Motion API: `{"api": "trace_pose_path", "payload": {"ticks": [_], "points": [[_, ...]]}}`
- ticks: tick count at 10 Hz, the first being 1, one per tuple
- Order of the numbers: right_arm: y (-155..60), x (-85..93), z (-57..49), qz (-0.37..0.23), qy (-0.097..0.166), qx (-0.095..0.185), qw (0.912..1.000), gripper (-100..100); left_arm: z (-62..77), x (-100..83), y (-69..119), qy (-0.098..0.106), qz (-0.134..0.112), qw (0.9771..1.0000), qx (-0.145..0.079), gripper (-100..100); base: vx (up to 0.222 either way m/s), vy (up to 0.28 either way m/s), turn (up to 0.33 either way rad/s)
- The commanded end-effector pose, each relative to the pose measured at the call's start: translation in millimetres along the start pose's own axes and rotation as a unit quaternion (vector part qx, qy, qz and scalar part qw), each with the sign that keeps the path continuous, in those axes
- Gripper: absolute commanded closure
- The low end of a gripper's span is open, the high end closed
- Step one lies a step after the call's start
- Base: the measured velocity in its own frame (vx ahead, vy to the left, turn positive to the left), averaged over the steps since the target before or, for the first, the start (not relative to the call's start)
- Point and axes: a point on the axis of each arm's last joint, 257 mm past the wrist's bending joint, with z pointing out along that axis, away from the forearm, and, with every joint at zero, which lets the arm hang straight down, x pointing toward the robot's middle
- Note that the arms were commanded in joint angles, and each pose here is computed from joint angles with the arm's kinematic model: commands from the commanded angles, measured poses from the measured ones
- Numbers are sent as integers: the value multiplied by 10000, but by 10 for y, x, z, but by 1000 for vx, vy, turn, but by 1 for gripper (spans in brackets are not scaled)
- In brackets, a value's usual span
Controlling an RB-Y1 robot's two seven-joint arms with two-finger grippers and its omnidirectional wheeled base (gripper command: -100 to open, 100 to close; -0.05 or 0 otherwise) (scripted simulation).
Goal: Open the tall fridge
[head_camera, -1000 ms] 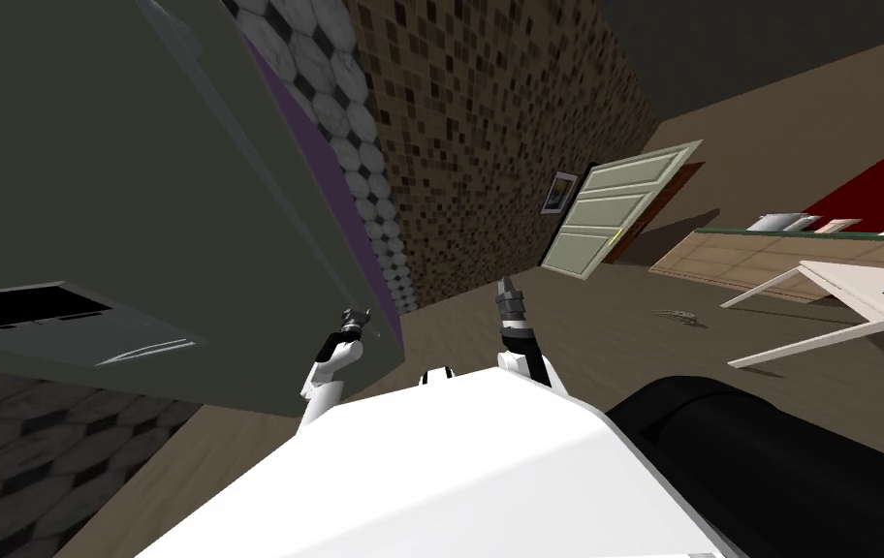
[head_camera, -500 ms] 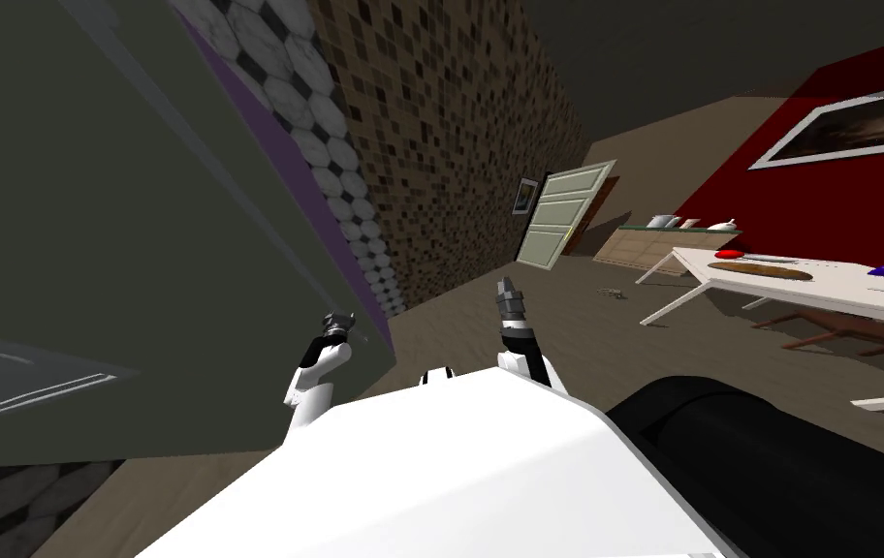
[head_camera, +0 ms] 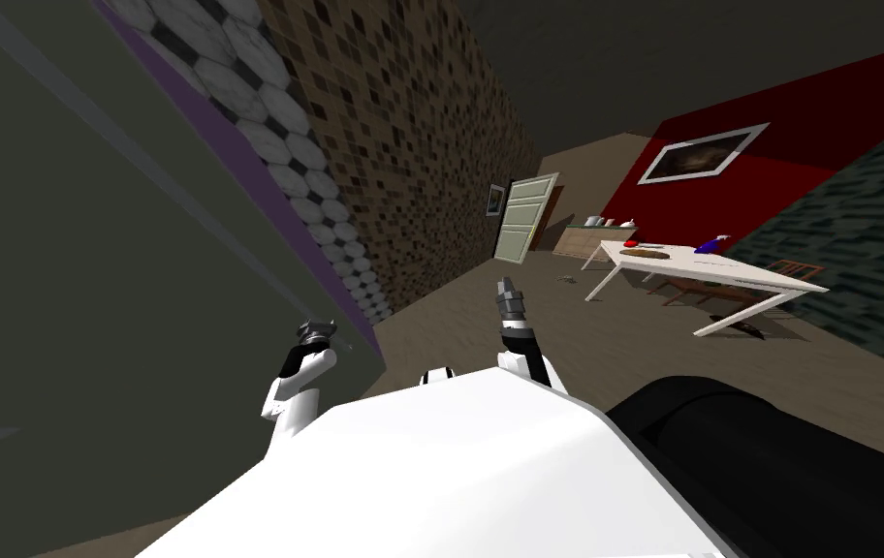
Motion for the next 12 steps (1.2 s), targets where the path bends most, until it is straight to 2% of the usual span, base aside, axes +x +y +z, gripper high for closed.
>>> {"api": "trace_pose_path", "payload": {"ticks": [1,2,3,4,6,7,11,12], "points": [[0,-1,-1,-1,0,1,10000,0,-10,-295,-166,-297,-21,9994,175,100,-94,-32,-271],[0,0,0,0,0,0,10000,0,-24,-410,-287,-401,-58,9988,288,100,-114,-20,-345],[0,0,0,0,0,0,10000,0,-24,-318,-286,-316,-43,9991,282,100,-53,1,-50],[-1,-1,-1,-2,0,1,10000,0,-9,-239,-229,-247,-40,9994,221,100,-166,69,-43],[0,0,1,0,0,-1,10000,0,19,-40,-86,-66,-18,9999,75,100,-346,66,-141],[0,0,1,0,0,-1,10000,0,19,-40,-86,-66,-18,9999,75,100,-282,59,-86],[0,0,1,0,1,-1,10000,0,40,351,209,289,28,9993,-224,100,-350,71,-109],[0,0,1,0,0,-1,10000,0,40,351,209,289,28,9993,-224,100,-248,78,-61]]}}
